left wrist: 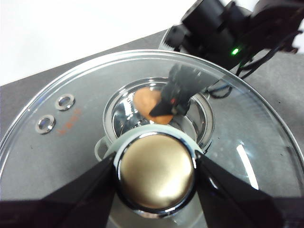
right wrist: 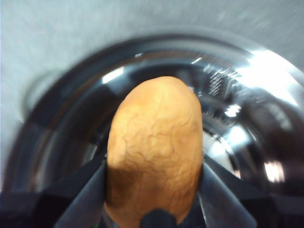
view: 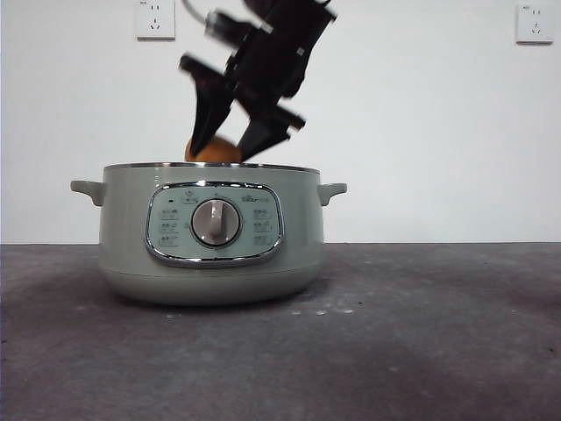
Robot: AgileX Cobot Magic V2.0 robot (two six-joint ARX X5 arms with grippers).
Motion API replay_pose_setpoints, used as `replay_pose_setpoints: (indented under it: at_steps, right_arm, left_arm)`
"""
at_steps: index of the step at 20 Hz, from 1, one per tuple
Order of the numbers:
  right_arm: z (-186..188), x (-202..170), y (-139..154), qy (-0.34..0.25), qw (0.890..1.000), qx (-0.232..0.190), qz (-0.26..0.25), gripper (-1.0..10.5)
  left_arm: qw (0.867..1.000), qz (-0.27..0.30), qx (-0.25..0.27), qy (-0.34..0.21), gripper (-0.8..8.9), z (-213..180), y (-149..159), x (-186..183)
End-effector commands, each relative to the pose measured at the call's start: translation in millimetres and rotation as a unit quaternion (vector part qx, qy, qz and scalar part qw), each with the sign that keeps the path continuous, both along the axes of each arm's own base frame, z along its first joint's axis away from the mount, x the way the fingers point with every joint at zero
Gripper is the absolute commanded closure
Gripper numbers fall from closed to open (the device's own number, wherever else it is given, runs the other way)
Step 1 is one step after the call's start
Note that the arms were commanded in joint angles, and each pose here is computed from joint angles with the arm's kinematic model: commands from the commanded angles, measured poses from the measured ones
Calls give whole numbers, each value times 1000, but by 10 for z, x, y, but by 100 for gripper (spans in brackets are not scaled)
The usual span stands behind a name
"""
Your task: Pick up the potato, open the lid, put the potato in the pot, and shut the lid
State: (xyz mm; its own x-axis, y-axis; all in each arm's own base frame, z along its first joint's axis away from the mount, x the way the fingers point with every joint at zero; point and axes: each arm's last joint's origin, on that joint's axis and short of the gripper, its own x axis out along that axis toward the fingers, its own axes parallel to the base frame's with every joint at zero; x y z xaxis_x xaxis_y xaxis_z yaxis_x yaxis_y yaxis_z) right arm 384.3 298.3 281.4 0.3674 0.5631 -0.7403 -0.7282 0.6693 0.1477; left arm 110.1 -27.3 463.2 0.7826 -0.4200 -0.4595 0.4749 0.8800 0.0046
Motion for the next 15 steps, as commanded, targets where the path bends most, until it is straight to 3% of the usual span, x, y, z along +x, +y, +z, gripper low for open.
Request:
replay_pose_setpoints:
  at_steps: [1, 8, 12, 13, 15]
  right_arm:
    - [-231, 19, 97, -1, 999, -44, 11, 959]
    - [-551, 29, 105, 17, 991, -127, 21, 959]
    - [-640, 34, 105, 29, 989, -142, 19, 957]
    - [-640, 32, 109, 28, 989, -142, 20, 930]
    - [-639, 32, 109, 28, 989, -142, 20, 648]
  left_arm:
    - [999, -5, -7, -32, 821, 78, 5, -33]
    - [1000, -5, -6, -30, 821, 74, 1, -7]
    - [1000, -4, -6, -30, 821, 73, 1, -6]
    - [1000, -5, -6, -29, 821, 71, 0, 0]
    - [1000, -5, -6, -28, 821, 68, -3, 12]
